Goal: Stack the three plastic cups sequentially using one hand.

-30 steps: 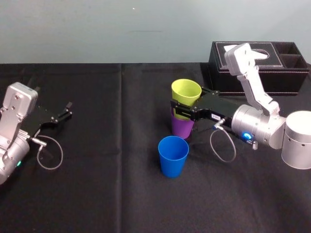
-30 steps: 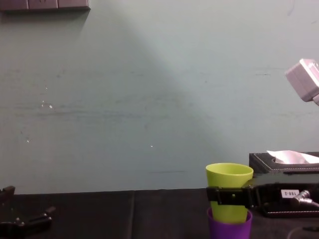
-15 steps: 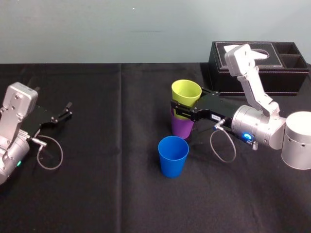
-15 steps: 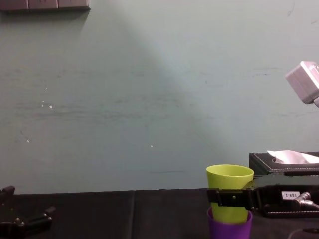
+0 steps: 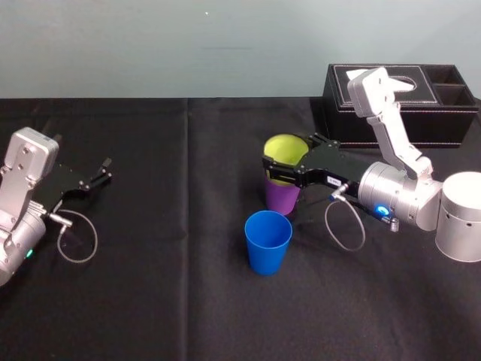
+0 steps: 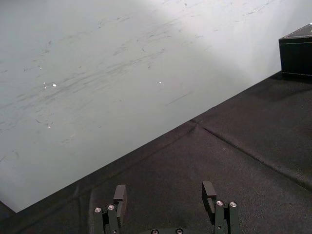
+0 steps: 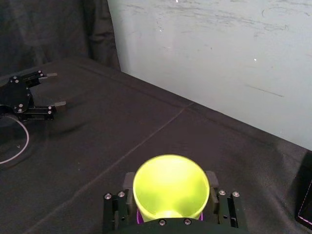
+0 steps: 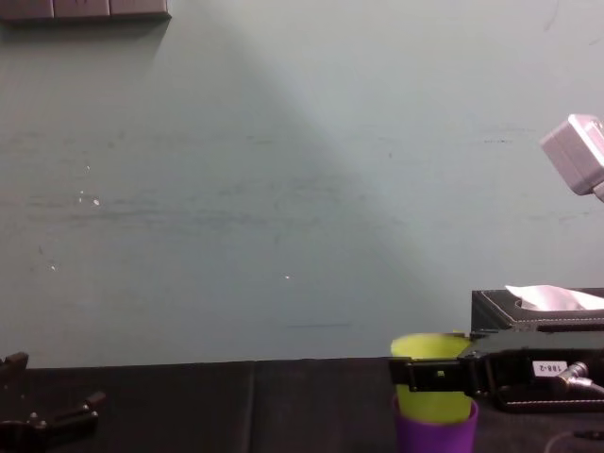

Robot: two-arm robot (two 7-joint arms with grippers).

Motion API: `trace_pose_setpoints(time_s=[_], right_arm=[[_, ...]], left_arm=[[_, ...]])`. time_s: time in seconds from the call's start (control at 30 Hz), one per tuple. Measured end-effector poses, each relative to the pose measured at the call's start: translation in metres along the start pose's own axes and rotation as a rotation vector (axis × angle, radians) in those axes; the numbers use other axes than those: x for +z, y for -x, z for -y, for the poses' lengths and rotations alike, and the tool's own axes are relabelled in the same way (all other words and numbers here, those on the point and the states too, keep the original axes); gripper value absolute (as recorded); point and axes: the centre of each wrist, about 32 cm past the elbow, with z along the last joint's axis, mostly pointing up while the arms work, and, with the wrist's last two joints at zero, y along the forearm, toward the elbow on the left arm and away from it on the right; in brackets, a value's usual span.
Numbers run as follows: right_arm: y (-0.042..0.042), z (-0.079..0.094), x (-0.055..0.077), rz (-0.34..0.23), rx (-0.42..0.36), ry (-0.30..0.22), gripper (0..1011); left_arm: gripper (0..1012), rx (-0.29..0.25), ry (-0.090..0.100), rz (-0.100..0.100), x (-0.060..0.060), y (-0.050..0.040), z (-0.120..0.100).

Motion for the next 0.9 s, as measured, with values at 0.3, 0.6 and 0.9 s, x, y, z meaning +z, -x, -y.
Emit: trace_pose_setpoints(time_s=[0.3,0.6,0.9], right_arm=[[0.0000,0.000,0.000,0.000,0.000,0.001,1002],[0.0000,0.000,0.000,0.000,-0.001,0.001,1003],[0.0071,0.022,-0.004,-0.002,-0.017,-0.079,1003]], left_arm=[[1011,0.000,0.000,0.000,0.000,0.0000,0.000],[1011,0.000,0.000,0.000,0.000,0.0000,0.000],[1011,0.000,0.000,0.000,0.000,0.0000,0.000]])
